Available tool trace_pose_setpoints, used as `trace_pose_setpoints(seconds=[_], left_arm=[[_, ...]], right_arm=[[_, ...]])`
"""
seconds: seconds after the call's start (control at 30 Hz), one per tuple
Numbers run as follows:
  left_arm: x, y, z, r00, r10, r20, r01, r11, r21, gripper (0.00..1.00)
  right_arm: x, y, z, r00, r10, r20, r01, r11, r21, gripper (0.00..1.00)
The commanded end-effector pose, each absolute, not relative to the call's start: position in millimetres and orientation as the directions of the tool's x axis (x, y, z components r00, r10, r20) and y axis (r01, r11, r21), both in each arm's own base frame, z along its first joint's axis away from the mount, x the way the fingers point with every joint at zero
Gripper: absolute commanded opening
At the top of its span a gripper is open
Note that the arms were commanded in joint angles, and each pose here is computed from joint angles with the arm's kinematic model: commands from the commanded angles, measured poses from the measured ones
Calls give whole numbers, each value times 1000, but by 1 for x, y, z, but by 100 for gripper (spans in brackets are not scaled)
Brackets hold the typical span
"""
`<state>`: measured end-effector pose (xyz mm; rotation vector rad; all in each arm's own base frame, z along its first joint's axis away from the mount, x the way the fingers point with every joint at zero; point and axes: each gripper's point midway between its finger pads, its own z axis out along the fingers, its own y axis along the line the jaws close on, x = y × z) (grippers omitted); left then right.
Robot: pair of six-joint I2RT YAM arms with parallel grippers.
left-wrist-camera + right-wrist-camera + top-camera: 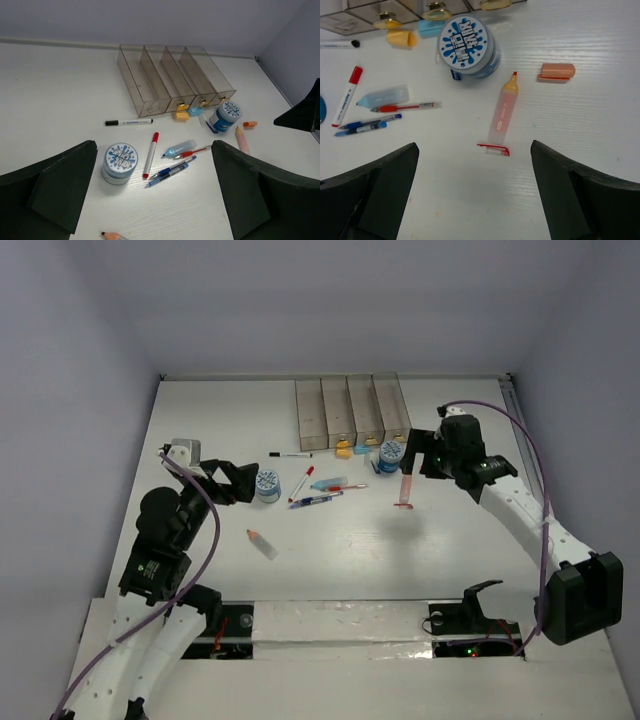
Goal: Sort the stationery into containers
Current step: Pick up the stationery from the center of the board.
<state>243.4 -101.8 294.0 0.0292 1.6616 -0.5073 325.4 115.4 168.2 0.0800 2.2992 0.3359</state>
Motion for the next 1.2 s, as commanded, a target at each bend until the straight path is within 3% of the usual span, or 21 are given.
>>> trace_pose_setpoints(seconds=[0.0,0.8,1.17], left_arm=[[244,-96,318,-79,-274,-959,319,904,-285,99],[242,-77,324,-36,-299,-954,210,931,-299,99],[242,-77,325,-32,-302,-953,212,930,-301,99]], right_arm=[[348,113,193,-612,151,-777,-25,977,210,100],[408,158,129,-712,-33,-702,-108,992,63,100],[444,161,110,-718,-56,-694,-72,997,-6,92]])
